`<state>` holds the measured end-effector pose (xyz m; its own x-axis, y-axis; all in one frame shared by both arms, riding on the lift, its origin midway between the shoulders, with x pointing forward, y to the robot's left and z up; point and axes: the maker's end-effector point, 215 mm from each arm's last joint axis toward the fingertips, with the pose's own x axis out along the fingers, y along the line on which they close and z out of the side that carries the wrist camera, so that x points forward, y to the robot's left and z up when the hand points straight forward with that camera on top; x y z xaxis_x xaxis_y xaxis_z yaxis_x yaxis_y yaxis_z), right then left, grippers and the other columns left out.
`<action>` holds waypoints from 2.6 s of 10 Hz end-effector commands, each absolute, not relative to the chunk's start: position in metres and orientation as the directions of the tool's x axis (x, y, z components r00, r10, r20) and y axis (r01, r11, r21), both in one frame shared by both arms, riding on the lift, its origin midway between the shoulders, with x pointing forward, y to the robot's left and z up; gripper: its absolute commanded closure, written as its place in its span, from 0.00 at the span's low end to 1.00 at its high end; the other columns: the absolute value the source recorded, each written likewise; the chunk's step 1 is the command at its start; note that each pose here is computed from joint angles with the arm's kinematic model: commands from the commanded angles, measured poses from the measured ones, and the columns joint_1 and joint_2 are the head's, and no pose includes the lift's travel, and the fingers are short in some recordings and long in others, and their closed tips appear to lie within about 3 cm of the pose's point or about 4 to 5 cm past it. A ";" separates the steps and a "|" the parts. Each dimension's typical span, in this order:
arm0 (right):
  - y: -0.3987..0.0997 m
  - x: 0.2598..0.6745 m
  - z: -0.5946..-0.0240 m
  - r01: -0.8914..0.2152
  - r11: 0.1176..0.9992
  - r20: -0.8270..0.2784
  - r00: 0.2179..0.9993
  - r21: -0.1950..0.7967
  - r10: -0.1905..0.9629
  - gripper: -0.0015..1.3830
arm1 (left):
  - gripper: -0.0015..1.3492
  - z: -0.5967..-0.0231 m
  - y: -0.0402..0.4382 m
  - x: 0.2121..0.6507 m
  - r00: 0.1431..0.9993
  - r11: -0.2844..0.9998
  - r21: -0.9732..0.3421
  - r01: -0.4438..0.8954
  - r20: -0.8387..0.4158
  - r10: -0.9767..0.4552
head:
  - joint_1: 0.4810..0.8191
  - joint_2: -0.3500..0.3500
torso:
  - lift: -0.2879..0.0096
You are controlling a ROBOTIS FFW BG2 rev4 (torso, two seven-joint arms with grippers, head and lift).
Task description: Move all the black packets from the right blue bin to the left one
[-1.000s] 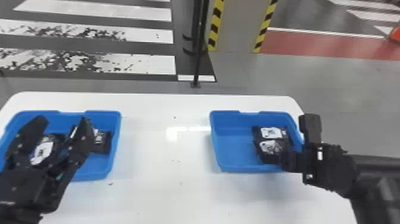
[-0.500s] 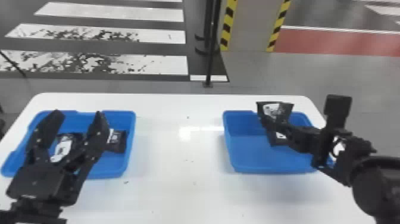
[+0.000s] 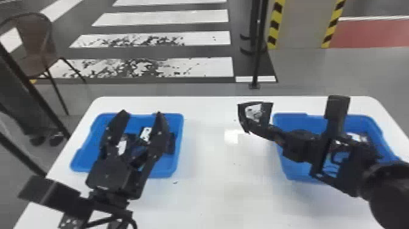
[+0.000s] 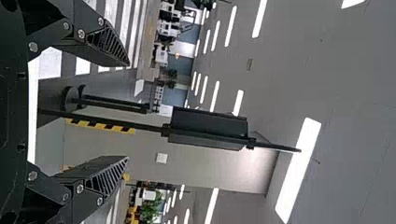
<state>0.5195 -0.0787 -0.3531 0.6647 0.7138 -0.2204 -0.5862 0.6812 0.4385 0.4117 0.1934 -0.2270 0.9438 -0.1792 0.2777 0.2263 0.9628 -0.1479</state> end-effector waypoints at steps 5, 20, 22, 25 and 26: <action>0.023 0.485 -0.296 -0.733 0.478 -0.038 0.528 0.484 0.848 0.82 | 0.26 -0.243 0.178 0.419 0.950 0.952 -0.160 0.259 0.218 -0.222 | 0.63 0.81 | 0.50; 0.118 0.412 -0.291 -0.784 0.245 0.027 0.316 0.571 0.948 0.82 | 0.55 -0.269 0.160 0.427 0.951 0.929 -0.216 0.302 0.134 -0.278 | 0.63 1.00 | 0.50; 0.119 0.411 -0.291 -0.780 0.240 0.031 0.315 0.577 0.949 0.82 | 0.72 -0.261 0.159 0.429 0.949 0.942 -0.144 0.303 0.133 -0.285 | 0.63 1.00 | 0.50; 0.118 0.411 -0.294 -0.774 0.242 0.029 0.318 0.586 0.948 0.82 | 0.90 -0.257 0.163 0.428 0.953 0.952 -0.098 0.289 0.120 -0.277 | 0.63 1.00 | 0.50; 0.117 0.414 -0.293 -0.770 0.243 0.037 0.326 0.591 0.945 0.81 | 0.90 -0.252 0.163 0.428 0.952 0.954 -0.085 0.288 0.132 -0.276 | 0.63 1.00 | 0.50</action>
